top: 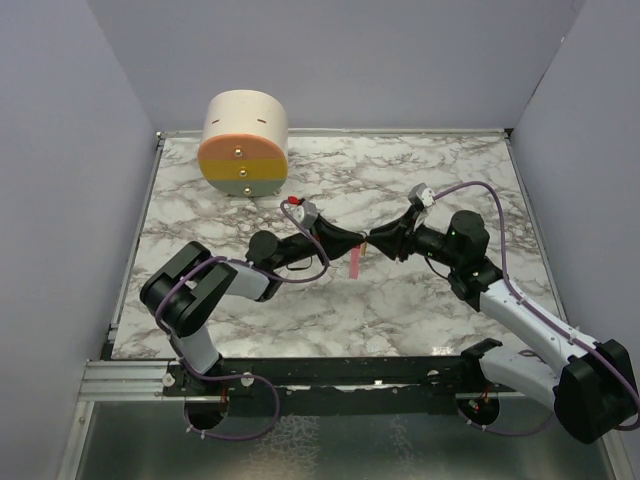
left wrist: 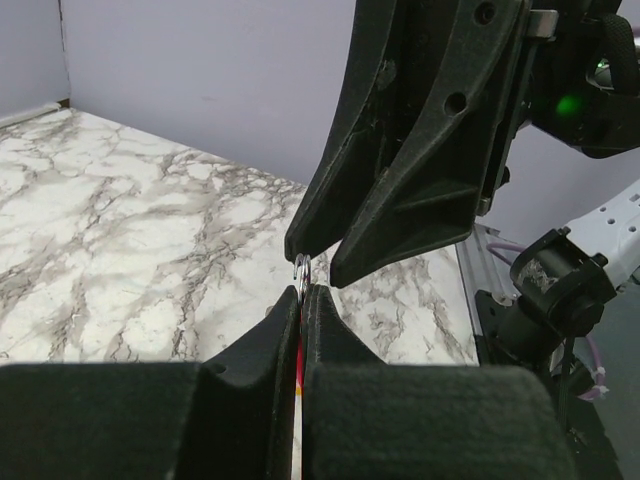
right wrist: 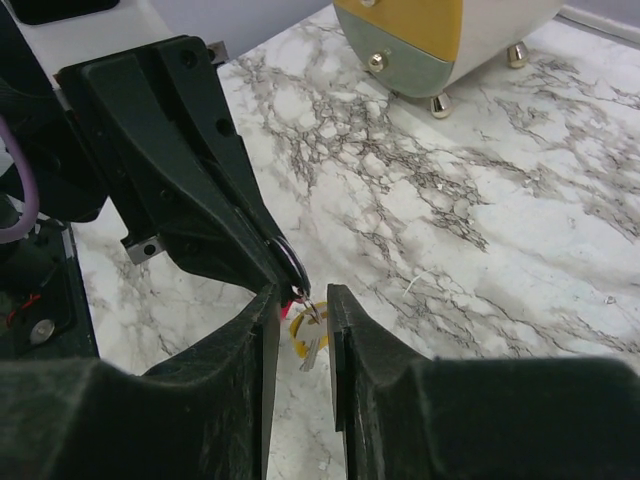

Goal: Put the keys on the keyring

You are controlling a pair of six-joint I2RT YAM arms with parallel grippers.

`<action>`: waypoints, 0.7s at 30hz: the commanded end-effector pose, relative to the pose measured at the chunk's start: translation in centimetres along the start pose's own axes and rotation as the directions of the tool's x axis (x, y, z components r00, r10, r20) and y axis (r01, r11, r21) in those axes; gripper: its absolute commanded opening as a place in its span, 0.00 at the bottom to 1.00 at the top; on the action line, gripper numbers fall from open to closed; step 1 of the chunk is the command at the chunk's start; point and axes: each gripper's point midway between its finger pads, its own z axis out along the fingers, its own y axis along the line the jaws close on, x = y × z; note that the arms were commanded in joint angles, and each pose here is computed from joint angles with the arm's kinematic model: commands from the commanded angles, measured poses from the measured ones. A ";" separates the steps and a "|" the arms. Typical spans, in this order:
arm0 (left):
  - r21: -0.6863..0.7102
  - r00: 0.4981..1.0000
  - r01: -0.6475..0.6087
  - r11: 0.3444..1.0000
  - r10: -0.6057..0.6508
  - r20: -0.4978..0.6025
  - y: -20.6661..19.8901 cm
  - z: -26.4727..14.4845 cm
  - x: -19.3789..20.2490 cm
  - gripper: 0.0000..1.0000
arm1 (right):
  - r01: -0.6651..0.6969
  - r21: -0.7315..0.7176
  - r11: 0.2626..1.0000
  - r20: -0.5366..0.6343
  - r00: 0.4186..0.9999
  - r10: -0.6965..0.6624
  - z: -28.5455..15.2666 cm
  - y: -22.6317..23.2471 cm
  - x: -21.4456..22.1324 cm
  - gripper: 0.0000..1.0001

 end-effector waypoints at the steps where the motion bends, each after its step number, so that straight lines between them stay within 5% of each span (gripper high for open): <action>1: 0.116 0.985 -0.113 0.987 0.096 0.142 -2.1 0.7 -3.6 0.00 | 0.047 -0.045 0.998 0.045 0.998 -0.045 0.0 0.9 -1.5 0.25; 14: 0.186 0.989 -0.103 0.977 0.080 0.125 -3.0 1.2 -3.7 0.00 | 0.037 -0.059 0.998 0.030 0.999 -0.036 0.4 0.8 -1.1 0.20; 21: 0.238 0.992 -0.098 0.966 0.076 0.102 -3.9 1.1 -3.6 0.00 | 0.050 -0.061 0.997 0.036 0.998 -0.048 0.4 0.8 -1.5 0.02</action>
